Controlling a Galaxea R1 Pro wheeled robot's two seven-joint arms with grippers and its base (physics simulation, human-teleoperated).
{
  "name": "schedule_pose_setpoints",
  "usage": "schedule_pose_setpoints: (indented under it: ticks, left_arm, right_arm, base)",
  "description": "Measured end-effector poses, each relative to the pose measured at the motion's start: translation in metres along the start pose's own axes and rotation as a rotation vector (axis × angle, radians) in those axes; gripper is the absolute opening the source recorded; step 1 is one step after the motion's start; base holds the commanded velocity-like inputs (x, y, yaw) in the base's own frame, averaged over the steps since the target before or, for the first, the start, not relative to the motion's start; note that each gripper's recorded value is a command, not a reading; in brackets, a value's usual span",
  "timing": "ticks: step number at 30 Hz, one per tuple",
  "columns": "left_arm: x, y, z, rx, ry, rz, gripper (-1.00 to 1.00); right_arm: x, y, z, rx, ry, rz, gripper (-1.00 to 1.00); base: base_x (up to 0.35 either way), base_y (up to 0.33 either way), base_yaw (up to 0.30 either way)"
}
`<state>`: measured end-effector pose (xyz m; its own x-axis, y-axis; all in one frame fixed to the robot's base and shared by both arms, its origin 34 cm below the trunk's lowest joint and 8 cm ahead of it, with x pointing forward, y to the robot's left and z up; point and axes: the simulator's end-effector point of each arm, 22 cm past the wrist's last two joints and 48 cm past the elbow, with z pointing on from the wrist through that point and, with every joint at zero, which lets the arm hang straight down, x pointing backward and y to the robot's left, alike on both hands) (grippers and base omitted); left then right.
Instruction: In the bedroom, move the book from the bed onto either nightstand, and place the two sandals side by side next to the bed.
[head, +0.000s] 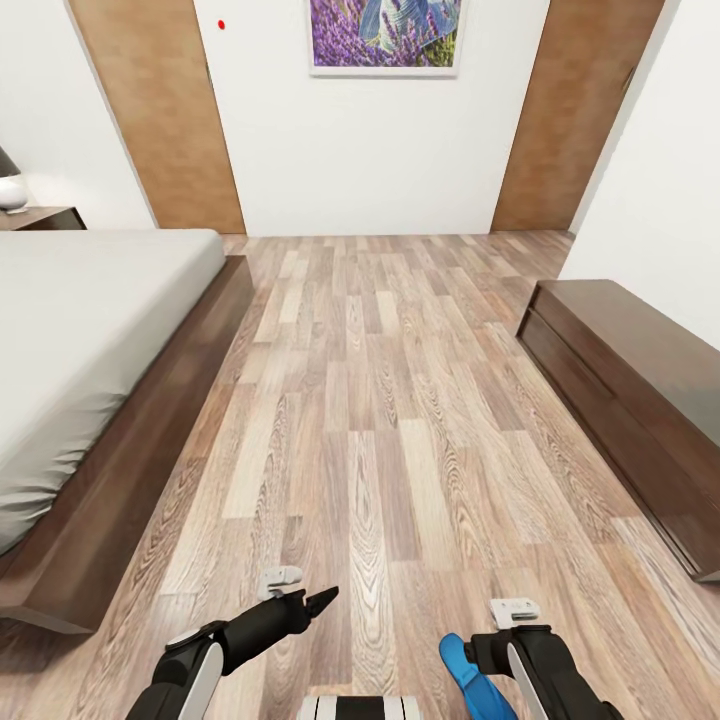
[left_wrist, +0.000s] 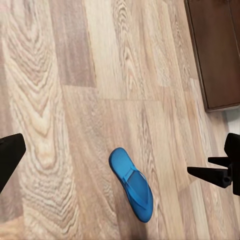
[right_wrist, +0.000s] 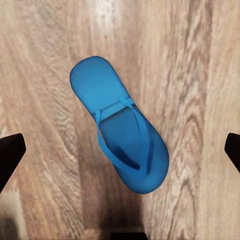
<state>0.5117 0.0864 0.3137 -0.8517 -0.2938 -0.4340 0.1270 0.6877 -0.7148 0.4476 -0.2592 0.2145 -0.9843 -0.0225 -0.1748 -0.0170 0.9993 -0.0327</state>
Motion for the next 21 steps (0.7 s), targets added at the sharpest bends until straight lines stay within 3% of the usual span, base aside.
schedule_pose_setpoints:
  ticks: [21]
  left_arm:
    - [0.0044, 0.0020, 0.0009, -0.003, 0.006, -0.009, 1.00]
  right_arm:
    - [0.0015, 0.0013, 0.0010, -0.001, 0.002, -0.001, 1.00]
  base:
    - [0.000, 0.000, 0.000]
